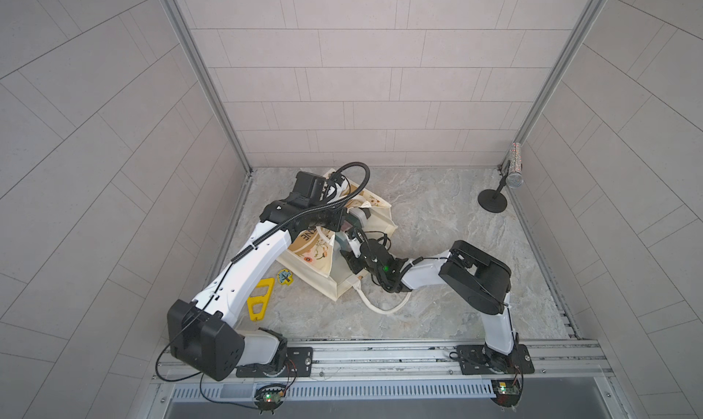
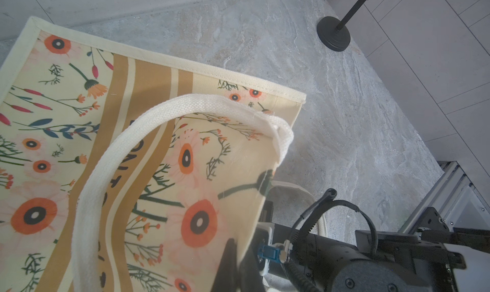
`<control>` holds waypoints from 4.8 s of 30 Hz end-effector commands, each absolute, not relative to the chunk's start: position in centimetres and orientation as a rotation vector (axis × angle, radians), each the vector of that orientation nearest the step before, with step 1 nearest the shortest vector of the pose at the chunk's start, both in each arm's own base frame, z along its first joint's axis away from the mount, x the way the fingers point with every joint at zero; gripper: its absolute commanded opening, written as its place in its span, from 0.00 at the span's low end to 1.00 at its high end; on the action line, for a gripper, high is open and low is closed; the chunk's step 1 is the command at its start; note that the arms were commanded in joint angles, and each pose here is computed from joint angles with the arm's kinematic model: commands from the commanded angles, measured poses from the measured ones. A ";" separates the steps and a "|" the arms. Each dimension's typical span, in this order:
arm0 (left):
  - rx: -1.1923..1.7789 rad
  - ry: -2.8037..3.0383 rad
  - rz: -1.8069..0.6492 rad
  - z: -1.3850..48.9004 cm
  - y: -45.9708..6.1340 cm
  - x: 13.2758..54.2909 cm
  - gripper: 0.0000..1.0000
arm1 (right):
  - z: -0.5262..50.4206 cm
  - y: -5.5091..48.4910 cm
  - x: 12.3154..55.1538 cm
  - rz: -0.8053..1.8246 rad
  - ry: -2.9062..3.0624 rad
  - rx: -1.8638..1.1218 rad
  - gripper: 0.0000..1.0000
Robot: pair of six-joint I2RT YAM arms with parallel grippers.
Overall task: Take out the pencil case from the canvas bag
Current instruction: Pick up the pencil case from the canvas bag.
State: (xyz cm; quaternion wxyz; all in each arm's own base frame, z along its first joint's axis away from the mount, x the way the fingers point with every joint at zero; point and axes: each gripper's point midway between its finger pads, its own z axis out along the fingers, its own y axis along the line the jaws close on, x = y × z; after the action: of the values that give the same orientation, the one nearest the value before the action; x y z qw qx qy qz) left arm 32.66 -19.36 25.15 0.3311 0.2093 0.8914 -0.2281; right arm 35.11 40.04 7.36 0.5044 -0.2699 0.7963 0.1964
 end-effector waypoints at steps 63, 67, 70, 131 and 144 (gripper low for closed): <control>0.566 2.223 -0.686 28.1 -20.3 32.3 0.00 | 8.6 37.3 40.0 0.432 1.954 -0.501 0.60; 0.565 2.225 -0.686 28.1 -20.3 32.3 0.00 | 9.5 39.3 39.0 0.596 1.917 -0.585 0.58; 0.568 2.223 -0.689 28.1 -20.4 32.3 0.00 | 9.5 39.9 38.7 0.645 1.917 -0.601 0.56; 0.465 2.255 -0.596 28.8 -19.1 35.5 0.00 | 7.3 40.0 38.8 0.638 1.991 -0.723 0.36; 0.432 2.266 -0.517 28.8 -18.0 36.1 0.00 | 8.2 38.9 38.6 0.603 1.987 -0.698 0.23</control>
State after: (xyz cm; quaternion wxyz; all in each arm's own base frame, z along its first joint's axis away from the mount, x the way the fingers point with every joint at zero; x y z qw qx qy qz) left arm 35.24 -18.28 26.09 0.3328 0.1719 0.9047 -0.2031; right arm 38.36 39.96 7.55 0.4501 -0.2963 0.8014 0.2596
